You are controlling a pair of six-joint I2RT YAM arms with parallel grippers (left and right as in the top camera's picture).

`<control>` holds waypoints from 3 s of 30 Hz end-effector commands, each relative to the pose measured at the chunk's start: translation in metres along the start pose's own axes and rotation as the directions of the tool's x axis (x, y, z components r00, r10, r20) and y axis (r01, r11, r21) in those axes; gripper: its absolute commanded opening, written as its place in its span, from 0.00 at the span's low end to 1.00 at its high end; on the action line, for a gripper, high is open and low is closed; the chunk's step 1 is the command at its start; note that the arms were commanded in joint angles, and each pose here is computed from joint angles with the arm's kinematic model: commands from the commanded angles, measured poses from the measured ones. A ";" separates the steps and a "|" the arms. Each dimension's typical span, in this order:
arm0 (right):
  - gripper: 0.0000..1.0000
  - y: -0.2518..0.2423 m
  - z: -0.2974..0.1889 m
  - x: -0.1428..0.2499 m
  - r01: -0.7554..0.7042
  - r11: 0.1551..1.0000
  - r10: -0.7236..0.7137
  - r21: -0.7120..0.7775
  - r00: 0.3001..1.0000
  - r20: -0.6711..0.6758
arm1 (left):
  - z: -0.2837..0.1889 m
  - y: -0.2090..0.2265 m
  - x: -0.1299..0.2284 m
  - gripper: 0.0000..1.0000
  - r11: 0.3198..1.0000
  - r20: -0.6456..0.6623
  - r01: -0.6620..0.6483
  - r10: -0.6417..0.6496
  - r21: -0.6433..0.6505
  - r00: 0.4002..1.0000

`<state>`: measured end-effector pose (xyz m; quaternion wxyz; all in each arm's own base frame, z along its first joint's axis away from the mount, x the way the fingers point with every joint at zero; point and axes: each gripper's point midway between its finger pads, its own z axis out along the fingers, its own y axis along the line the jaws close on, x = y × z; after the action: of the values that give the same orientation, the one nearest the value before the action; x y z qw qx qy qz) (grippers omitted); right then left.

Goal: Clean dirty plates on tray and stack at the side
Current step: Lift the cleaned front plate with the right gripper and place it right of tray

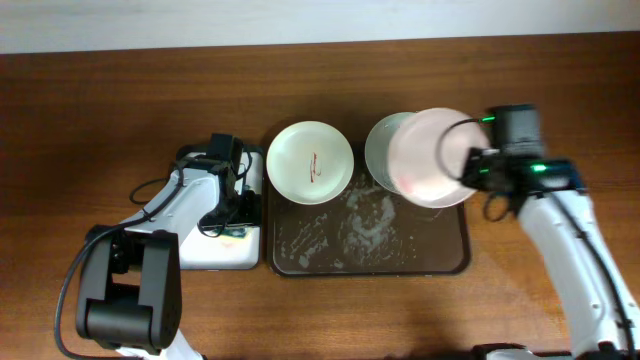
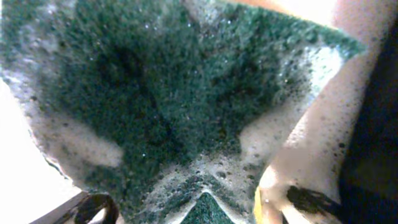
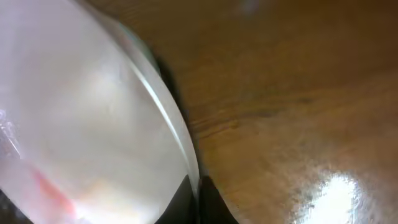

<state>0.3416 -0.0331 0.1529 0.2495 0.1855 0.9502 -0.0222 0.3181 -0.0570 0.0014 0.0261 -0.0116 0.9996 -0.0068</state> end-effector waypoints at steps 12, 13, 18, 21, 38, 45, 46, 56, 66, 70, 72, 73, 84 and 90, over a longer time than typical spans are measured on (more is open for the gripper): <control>0.04 -0.096 0.015 -0.012 -0.385 0.907 0.370 -0.172 0.922 -0.117 | -0.010 -0.002 -0.013 0.82 1.000 0.048 -0.003 0.002 0.010 0.999; 0.04 -0.090 0.011 -0.015 -0.357 0.911 0.341 -0.205 0.934 -0.109 | -0.010 -0.002 -0.014 0.82 1.000 0.051 -0.003 0.002 0.011 0.999; 0.04 -0.060 -0.010 -0.022 -0.179 0.954 0.176 -0.241 0.984 -0.034 | -0.010 -0.002 -0.015 0.82 1.000 0.055 -0.002 0.002 0.011 0.998; 0.04 -0.041 -0.022 -0.020 -0.077 0.978 0.081 -0.194 0.997 0.010 | -0.010 -0.002 -0.015 0.82 1.000 0.055 -0.003 0.002 0.011 0.998; 0.04 0.048 -0.074 -0.005 0.351 0.868 -0.443 0.352 0.867 0.228 | -0.010 -0.002 -0.017 0.92 1.000 0.063 -0.003 0.003 0.013 0.998; 0.04 0.089 -0.085 0.004 0.442 0.761 -0.604 0.475 0.749 0.272 | -0.010 -0.003 -0.018 0.92 1.000 0.068 -0.003 0.002 0.014 0.998; 0.04 0.094 -0.083 0.007 0.461 0.745 -0.624 0.481 0.736 0.262 | -0.010 -0.003 -0.018 0.92 1.000 0.068 -0.003 0.002 0.014 0.998; 0.04 0.119 -0.078 0.017 0.495 0.583 -0.759 0.645 0.616 0.212 | -0.010 -0.003 -0.018 0.92 1.000 0.068 -0.003 0.002 0.014 0.998; 0.04 0.110 -0.052 0.022 0.446 0.739 -0.614 0.506 0.754 0.232 | -0.010 -0.003 -0.018 0.92 1.000 0.068 -0.003 0.002 0.014 0.998; 0.04 0.083 -0.028 0.016 0.326 0.873 -0.410 0.362 0.893 0.183 | -0.010 -0.003 -0.018 0.92 1.000 0.068 -0.003 0.002 0.014 0.998; 0.04 0.065 -0.021 0.009 0.237 0.929 -0.289 0.285 0.945 0.153 | -0.010 -0.003 -0.018 0.92 1.000 0.068 -0.003 0.002 0.014 0.998; 0.04 0.053 -0.019 0.003 0.184 0.951 -0.222 0.247 0.966 0.136 | -0.010 -0.003 -0.018 0.92 1.000 0.069 -0.003 0.002 0.014 0.998; 0.04 -0.100 0.022 -0.006 -0.365 0.920 0.375 0.144 0.925 -0.056 | -0.010 -0.003 -0.018 0.92 1.000 0.070 -0.003 0.002 0.014 0.998; 0.04 -0.155 0.051 0.012 -0.481 0.844 0.516 0.236 0.849 -0.113 | -0.010 -0.003 -0.018 0.92 1.000 0.070 -0.003 0.002 0.015 0.998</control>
<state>0.2980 -0.1718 0.1096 0.1616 0.4295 0.8866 -0.0580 0.3270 -0.0572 0.0029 0.0432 -0.0122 0.9990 -0.0078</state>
